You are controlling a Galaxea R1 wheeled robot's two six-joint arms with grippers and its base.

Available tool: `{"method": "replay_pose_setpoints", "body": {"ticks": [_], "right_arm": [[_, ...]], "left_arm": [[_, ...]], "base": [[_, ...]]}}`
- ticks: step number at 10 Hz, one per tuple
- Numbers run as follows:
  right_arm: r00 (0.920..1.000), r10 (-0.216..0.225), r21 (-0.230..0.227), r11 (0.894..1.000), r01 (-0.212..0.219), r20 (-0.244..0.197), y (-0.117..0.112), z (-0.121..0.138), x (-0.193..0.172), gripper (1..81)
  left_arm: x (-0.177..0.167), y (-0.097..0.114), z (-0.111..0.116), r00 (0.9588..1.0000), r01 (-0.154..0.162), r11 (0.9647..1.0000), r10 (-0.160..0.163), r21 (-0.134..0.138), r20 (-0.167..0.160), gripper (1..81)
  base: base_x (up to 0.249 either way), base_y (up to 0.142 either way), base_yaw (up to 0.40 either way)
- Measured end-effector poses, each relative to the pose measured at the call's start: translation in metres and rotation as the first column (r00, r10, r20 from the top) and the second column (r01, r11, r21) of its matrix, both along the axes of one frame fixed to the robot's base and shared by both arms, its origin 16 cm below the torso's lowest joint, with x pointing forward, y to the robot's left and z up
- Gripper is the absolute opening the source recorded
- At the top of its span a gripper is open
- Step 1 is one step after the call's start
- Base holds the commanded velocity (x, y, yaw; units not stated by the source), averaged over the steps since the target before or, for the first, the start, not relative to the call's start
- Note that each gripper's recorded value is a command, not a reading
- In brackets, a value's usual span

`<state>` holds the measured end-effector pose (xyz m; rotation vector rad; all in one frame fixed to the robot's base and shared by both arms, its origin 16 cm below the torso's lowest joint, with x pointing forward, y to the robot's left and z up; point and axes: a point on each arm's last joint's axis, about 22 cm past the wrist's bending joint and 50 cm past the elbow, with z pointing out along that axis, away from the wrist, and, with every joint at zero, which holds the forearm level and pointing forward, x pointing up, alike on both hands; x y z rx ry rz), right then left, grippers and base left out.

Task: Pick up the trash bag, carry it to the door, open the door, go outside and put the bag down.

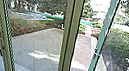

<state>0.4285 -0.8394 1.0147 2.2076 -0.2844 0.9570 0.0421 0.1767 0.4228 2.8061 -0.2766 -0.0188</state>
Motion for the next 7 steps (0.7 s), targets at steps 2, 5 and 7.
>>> {"method": "replay_pose_setpoints", "body": {"ticks": [2, 5, 7], "right_arm": [[0.9986, -0.049, -0.005, 0.999, 0.049, 0.019, -0.022, 0.011, -0.039, 81.1], [0.9908, -0.135, -0.008, 0.991, 0.135, -0.009, -0.041, 0.011, -0.068, 81.1], [0.9779, -0.206, 0.184, 0.960, 0.209, -0.038, -0.015, -0.021, -0.076, 81.1]], "left_arm": [[0.016, -0.002, 0.002, 0.9993, 0.028, 0.9996, -0.028, 0.001, 0.027, 1.0], [0.013, -0.002, 0.002, 0.9992, 0.032, 0.9995, -0.032, 0.001, 0.023, 1.0], [0.011, -0.003, 0.002, 0.9992, 0.033, 0.9995, -0.033, 0.000, 0.022, 1.0]], "base": [[0.000, 0.000, 0.000], [0.000, 0.000, 0.000], [0.000, 0.000, 0.000]]}}
